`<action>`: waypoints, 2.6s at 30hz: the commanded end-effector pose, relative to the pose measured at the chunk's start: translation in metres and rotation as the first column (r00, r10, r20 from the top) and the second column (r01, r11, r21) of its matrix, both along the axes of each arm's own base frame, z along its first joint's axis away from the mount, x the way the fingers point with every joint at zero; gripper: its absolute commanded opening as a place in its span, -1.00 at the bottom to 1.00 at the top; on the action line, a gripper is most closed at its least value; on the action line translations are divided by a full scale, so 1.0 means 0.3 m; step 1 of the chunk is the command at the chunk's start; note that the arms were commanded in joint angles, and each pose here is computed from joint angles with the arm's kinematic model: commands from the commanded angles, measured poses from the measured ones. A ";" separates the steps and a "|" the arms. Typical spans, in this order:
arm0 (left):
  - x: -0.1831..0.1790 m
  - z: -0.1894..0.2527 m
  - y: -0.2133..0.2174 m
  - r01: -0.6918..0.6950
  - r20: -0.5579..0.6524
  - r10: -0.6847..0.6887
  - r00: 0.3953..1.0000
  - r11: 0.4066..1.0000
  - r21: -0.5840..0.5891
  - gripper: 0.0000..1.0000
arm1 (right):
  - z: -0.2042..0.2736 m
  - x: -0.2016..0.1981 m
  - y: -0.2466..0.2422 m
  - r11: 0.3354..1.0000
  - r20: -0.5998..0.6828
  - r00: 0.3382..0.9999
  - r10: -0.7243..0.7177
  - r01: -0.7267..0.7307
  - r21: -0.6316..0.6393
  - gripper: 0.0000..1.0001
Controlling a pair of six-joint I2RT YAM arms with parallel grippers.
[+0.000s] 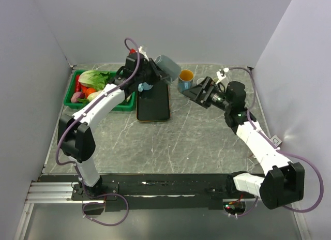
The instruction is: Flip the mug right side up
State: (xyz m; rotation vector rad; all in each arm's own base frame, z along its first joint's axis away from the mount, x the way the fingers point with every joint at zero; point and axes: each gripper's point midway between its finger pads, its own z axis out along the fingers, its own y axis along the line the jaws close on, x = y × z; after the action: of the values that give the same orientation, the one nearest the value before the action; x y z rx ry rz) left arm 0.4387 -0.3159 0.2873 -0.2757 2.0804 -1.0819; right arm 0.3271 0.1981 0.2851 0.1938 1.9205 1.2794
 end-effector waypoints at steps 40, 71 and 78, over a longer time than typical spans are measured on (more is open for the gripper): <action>-0.440 0.687 -0.072 0.547 0.559 -0.227 0.797 0.664 -0.510 -0.98 | 0.494 0.049 0.145 0.918 0.337 0.941 0.005 -0.138 0.372 0.07; -0.361 0.309 -0.052 0.383 0.374 -0.338 0.864 0.922 -0.052 0.93 | 0.500 0.061 0.014 0.983 0.329 0.927 -0.177 0.151 0.104 -1.00; -0.307 0.139 0.074 0.188 0.270 -0.221 0.937 0.972 0.142 0.93 | 0.438 0.082 -0.111 0.931 0.359 0.890 -0.281 0.344 -0.123 -1.00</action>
State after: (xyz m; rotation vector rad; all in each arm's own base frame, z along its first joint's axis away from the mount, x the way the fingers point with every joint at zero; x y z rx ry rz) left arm 0.3422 -0.3232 0.3421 0.1612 1.8858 -1.2748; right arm 0.3557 0.1990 0.3548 0.2500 1.7961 1.0680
